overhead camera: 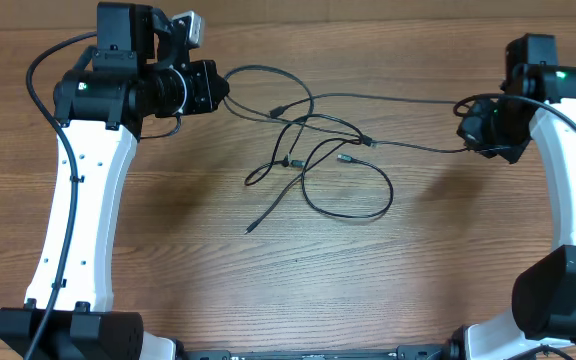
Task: Untangle cables
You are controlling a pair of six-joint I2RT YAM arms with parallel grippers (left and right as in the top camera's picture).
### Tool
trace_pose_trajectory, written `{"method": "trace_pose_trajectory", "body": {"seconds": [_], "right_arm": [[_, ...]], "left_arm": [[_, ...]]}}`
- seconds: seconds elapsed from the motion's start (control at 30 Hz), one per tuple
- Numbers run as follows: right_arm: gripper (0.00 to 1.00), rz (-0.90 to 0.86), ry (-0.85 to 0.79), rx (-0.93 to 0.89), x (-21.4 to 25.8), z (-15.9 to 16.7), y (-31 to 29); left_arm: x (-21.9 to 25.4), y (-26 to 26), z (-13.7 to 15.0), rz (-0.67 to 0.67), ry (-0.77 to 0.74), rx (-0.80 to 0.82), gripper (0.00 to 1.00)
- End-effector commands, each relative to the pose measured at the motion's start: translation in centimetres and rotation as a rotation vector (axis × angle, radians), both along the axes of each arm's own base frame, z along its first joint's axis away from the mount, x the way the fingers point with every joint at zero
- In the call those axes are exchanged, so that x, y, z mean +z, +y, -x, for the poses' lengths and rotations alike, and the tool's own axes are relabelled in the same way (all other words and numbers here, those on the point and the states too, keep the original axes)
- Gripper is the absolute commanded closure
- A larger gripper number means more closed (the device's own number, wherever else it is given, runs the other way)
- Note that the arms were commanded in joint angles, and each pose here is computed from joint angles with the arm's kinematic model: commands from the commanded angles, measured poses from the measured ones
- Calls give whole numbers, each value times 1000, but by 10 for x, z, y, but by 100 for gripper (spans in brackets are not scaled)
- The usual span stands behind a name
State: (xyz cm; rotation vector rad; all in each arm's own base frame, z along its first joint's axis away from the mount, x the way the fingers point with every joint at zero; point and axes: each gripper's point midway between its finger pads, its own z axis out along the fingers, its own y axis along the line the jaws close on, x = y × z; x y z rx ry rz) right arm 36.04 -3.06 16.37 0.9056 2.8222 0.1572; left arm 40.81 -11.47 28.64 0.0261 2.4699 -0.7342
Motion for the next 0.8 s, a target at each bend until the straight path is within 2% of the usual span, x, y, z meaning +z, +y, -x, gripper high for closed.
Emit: {"method": "trace_pose_trajectory", "body": {"seconds": [0.0,0.27,0.53,0.77], "right_arm": [[96,23,-22,22,5,-4,-9],[96,66,11,-8,-3,-2,-29],[94,49,43,-139,-16,6,-76],[89,-1,14,-104,-15,1,-71]], "left_arm": [[4,10,-3,-46,-22,26,96],[0,15,-1,-70,-6,43,96],[-5,31,-6,-142,-7,112,96],[-5,33,-8,-142,-3,139,96]]}}
